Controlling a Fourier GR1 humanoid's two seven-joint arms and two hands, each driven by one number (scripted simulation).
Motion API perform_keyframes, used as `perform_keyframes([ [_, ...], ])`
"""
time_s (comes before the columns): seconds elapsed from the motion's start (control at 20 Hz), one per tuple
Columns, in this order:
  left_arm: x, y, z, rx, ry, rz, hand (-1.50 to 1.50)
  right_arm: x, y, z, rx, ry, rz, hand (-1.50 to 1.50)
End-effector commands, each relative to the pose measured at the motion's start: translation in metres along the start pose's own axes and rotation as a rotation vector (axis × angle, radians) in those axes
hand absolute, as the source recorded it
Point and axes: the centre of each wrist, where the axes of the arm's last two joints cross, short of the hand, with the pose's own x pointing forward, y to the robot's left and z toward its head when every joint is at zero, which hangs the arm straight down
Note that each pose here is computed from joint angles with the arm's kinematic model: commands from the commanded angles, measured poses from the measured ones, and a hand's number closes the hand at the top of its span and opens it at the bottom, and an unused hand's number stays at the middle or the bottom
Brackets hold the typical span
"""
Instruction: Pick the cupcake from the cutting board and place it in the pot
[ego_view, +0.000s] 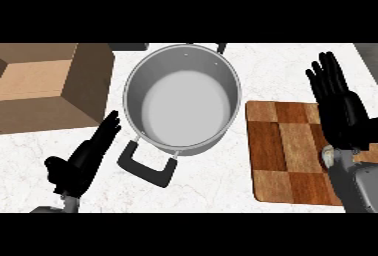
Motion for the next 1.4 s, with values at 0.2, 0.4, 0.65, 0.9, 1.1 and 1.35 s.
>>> perform_keyframes([
  [0.2,-0.008,0.093,0.008,0.401,0.137,-0.281,0.00,-0.012,-0.036,0.030,0.195,0.102,0.206,1.50],
  [0.4,-0.028,0.100,0.025,0.468,0.305,-0.225,0.00,0.001,-0.095,0.025,-0.296,-0.131,0.635,-1.50],
  [0.65,-0.001,0.092,0.004,0.472,0.320,-0.248,0.00,-0.030,-0.068,0.080,-0.250,-0.214,0.695,-1.50],
  [0.9,0.011,0.102,-0.011,0.481,0.321,-0.236,0.00,0.007,-0.081,0.112,-0.163,-0.106,0.833,-1.50],
  [1.1,0.002,0.101,-0.003,0.470,0.333,-0.242,0.00,0.039,-0.082,0.109,-0.132,0.070,1.029,-1.50],
  [1.35,0.005,0.093,-0.009,0.468,0.340,-0.242,0.00,0.077,-0.078,0.105,0.022,0.268,1.199,-1.50],
])
